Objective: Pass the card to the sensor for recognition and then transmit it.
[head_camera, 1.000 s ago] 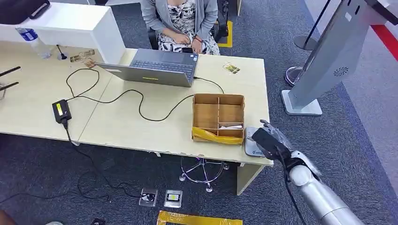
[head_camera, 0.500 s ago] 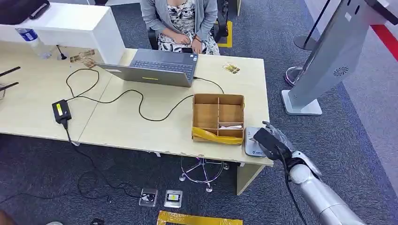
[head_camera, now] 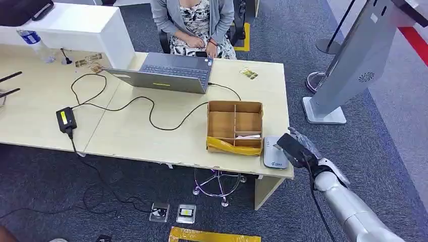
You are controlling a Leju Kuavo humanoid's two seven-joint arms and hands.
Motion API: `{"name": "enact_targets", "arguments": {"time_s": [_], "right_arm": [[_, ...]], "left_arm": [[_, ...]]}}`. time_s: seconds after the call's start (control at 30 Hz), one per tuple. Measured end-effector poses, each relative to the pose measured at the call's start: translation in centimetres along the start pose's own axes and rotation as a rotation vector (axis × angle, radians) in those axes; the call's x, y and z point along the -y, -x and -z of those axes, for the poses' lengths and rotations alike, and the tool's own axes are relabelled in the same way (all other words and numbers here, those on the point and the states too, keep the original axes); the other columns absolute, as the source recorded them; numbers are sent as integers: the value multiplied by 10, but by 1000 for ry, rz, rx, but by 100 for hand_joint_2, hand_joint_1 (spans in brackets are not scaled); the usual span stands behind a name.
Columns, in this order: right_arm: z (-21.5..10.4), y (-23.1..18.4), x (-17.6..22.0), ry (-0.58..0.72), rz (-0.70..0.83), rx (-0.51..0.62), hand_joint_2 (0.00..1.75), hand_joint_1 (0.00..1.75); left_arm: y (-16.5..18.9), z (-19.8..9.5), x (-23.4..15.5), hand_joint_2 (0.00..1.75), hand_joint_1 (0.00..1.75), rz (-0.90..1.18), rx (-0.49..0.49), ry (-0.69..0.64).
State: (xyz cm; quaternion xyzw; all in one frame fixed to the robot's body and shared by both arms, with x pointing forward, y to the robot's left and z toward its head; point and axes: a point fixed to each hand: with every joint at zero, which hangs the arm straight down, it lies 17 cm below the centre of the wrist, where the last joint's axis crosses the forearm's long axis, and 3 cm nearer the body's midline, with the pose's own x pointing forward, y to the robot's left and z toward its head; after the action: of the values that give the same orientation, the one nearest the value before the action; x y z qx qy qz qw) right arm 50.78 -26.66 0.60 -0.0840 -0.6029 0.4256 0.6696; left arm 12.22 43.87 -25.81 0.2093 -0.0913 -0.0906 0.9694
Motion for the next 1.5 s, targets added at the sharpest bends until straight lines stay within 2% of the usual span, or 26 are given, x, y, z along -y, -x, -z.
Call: {"name": "enact_targets", "arguments": {"time_s": [0.33, 0.87, 1.07, 1.5], "right_arm": [[8, -6, 15, 13, -44, 0, 175, 175], [63, -115, 92, 102, -260, 116, 175, 175], [73, -144, 100, 114, -262, 145, 175, 175], [84, -170, 107, 143, -232, 147, 175, 175]], "left_arm": [[-4, 0, 0, 0, 0, 21, 28, -3], [-22, 0, -2, 0, 0, 54, 72, 4], [-26, -1, 0, 0, 0, 64, 75, 12], [-33, -2, 6, 0, 0, 81, 82, 37]]}}
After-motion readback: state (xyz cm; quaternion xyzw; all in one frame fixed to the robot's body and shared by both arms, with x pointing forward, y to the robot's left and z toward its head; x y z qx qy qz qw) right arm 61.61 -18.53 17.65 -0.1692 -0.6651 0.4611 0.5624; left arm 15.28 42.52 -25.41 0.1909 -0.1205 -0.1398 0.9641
